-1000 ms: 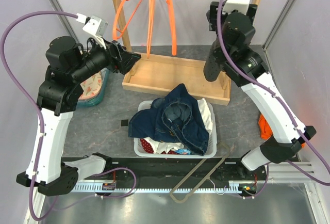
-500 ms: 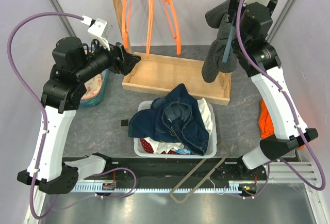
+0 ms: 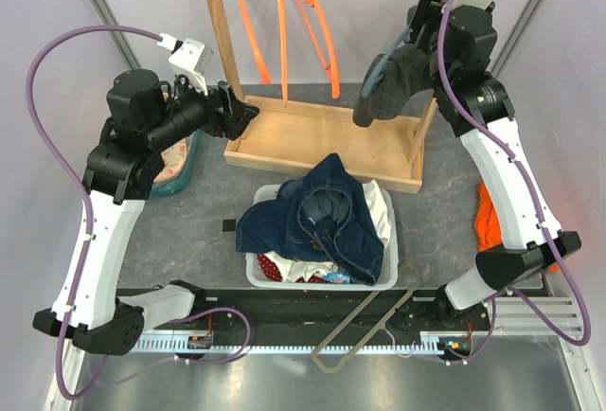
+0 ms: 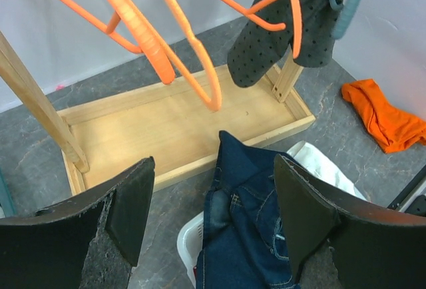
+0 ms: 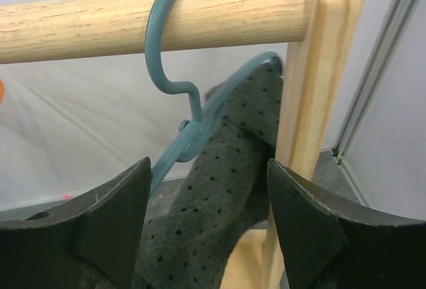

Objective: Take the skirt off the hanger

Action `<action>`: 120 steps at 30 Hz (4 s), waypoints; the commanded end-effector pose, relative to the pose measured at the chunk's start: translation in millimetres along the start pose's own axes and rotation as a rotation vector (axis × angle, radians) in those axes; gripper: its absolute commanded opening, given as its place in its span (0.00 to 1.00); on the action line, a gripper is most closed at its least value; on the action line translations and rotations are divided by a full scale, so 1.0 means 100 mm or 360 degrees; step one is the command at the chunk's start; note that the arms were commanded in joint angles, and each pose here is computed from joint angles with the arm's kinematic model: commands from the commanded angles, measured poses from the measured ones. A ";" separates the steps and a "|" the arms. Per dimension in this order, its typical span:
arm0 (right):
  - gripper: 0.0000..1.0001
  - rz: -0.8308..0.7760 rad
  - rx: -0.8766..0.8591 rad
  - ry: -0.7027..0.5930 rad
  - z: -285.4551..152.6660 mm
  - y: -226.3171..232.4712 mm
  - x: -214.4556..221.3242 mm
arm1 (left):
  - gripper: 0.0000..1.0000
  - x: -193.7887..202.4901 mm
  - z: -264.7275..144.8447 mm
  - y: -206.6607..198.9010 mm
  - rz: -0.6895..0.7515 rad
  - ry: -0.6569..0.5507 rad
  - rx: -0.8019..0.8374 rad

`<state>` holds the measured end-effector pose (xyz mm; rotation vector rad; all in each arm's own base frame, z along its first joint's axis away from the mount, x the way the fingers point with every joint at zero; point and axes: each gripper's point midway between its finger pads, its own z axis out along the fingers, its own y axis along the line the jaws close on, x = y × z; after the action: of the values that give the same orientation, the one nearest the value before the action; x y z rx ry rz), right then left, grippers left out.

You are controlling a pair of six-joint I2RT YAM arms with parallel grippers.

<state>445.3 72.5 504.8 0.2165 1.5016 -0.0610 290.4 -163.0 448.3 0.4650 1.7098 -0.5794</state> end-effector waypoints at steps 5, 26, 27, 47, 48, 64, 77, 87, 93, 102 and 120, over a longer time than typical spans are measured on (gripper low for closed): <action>0.77 0.0070 -0.0132 0.0148 -0.06 0.17 0.28 | 0.78 -0.01 -0.02 0.02 0.0090 -0.0049 -0.0013; 0.79 0.0243 -0.0190 0.0092 -0.05 0.29 -0.08 | 0.78 0.15 -0.03 0.04 0.0086 -0.0023 -0.0020; 0.79 0.0250 -0.0193 0.0084 -0.05 0.30 -0.11 | 0.78 0.17 -0.02 0.04 0.0081 -0.0014 -0.0018; 0.75 0.0313 -0.0078 0.0120 0.22 0.16 0.04 | 0.78 0.25 -0.02 0.09 0.0071 0.0000 -0.0060; 0.72 0.0320 -0.0074 0.0126 0.26 0.16 0.06 | 0.78 0.26 -0.03 0.09 0.0070 0.0002 -0.0063; 0.01 0.0416 -0.0543 -0.0057 0.17 0.62 -0.45 | 0.77 0.32 -0.05 0.12 0.0076 0.0013 -0.0088; 0.00 0.0432 -0.1023 -0.0166 -0.18 1.03 -0.76 | 0.77 0.33 -0.07 0.13 0.0083 0.0012 -0.0100; 0.65 0.0219 -0.0655 -0.0031 0.01 0.64 -0.40 | 0.77 0.35 -0.08 0.14 0.0087 0.0017 -0.0107; 0.69 0.0099 -0.0469 0.0018 0.09 0.42 -0.24 | 0.77 0.34 -0.07 0.14 0.0083 0.0014 -0.0107; 0.65 -0.0012 -0.0373 0.0149 0.13 0.29 0.08 | 0.77 0.33 -0.07 0.14 0.0083 0.0014 -0.0109; 0.01 0.0045 -0.0490 0.0219 0.10 0.46 0.19 | 0.77 0.35 -0.08 0.13 0.0075 0.0017 -0.0105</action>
<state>469.5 115.6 465.2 -0.0147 1.6890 0.1662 285.0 -149.7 403.4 0.4403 1.7718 -0.5136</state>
